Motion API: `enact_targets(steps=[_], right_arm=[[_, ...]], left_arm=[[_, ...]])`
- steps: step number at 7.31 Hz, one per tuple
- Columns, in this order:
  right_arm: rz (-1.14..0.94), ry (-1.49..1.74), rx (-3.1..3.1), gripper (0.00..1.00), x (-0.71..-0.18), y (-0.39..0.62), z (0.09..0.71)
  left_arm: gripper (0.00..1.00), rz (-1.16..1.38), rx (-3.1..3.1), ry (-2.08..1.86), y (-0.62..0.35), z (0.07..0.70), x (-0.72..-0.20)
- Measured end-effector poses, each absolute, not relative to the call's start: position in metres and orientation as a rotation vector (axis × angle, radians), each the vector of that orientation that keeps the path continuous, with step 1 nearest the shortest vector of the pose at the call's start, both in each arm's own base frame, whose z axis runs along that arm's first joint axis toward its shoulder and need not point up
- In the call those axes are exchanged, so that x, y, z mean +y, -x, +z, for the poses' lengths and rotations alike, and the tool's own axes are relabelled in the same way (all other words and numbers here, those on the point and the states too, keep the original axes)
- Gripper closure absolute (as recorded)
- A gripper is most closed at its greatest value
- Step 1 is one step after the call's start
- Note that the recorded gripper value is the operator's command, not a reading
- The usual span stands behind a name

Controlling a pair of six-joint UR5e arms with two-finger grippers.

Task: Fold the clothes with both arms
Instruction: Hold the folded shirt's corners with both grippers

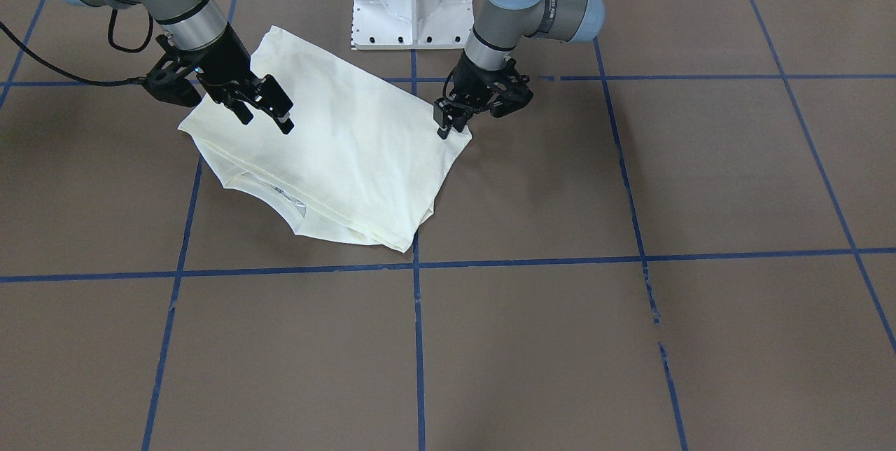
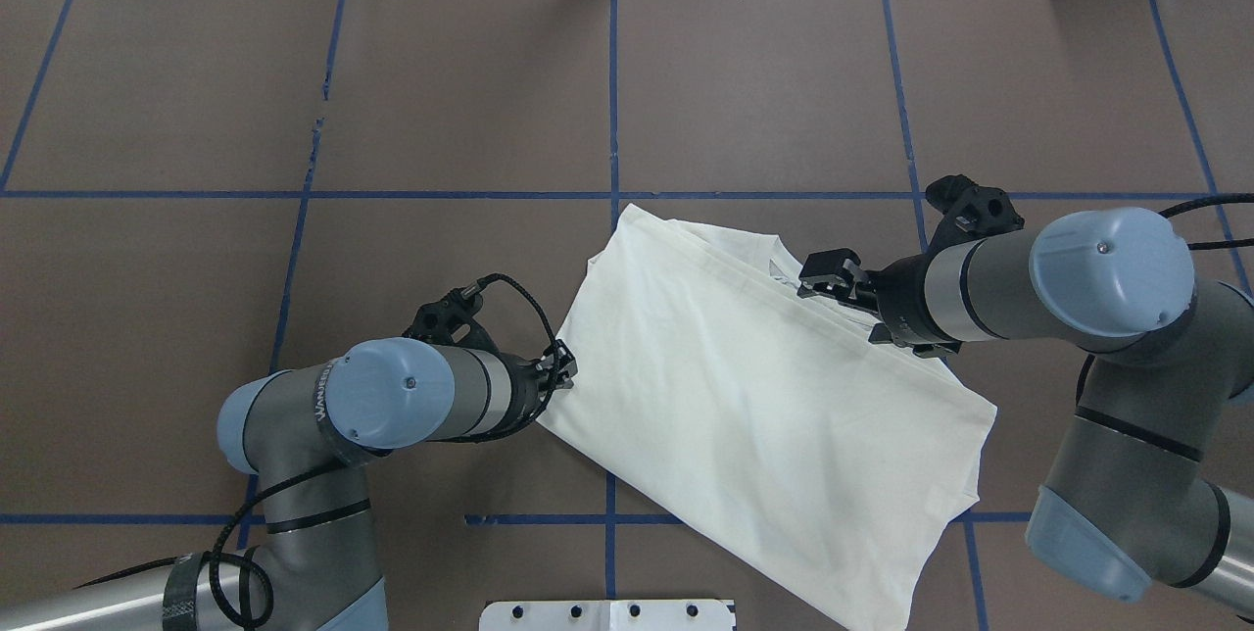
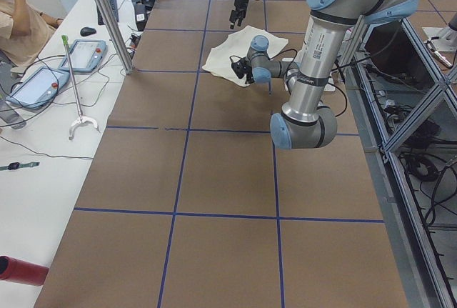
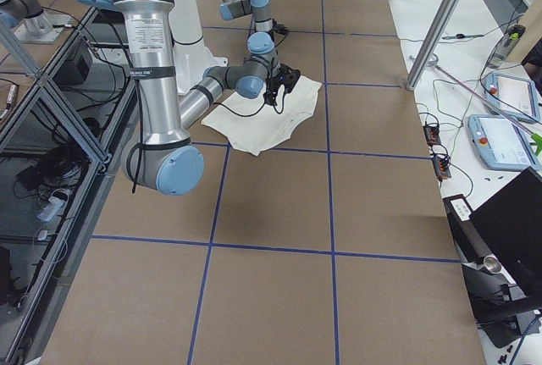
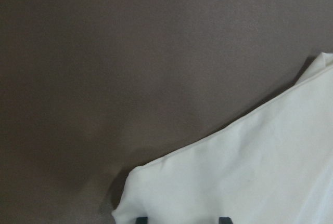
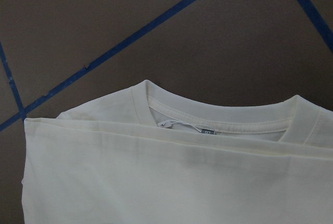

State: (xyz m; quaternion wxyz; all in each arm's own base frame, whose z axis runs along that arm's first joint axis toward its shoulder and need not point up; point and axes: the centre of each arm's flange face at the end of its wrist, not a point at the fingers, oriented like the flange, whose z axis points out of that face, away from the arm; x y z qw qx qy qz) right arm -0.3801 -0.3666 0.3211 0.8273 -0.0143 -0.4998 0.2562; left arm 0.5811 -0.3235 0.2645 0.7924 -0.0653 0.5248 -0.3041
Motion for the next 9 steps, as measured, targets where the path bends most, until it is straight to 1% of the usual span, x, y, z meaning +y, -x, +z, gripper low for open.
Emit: enact_targets(steps=[4, 9], right_arm=[[0.546, 0.027, -1.067, 0.00, -0.372, 0.385, 0.317], [0.549, 0.027, -1.067, 0.00, -0.374, 0.386, 0.317]], left_arm=[[0.50, -0.671, 1.085, 0.117, -0.569, 0.254, -0.323], [0.50, -0.677, 1.016, 0.124, -0.571, 0.259, -0.314]])
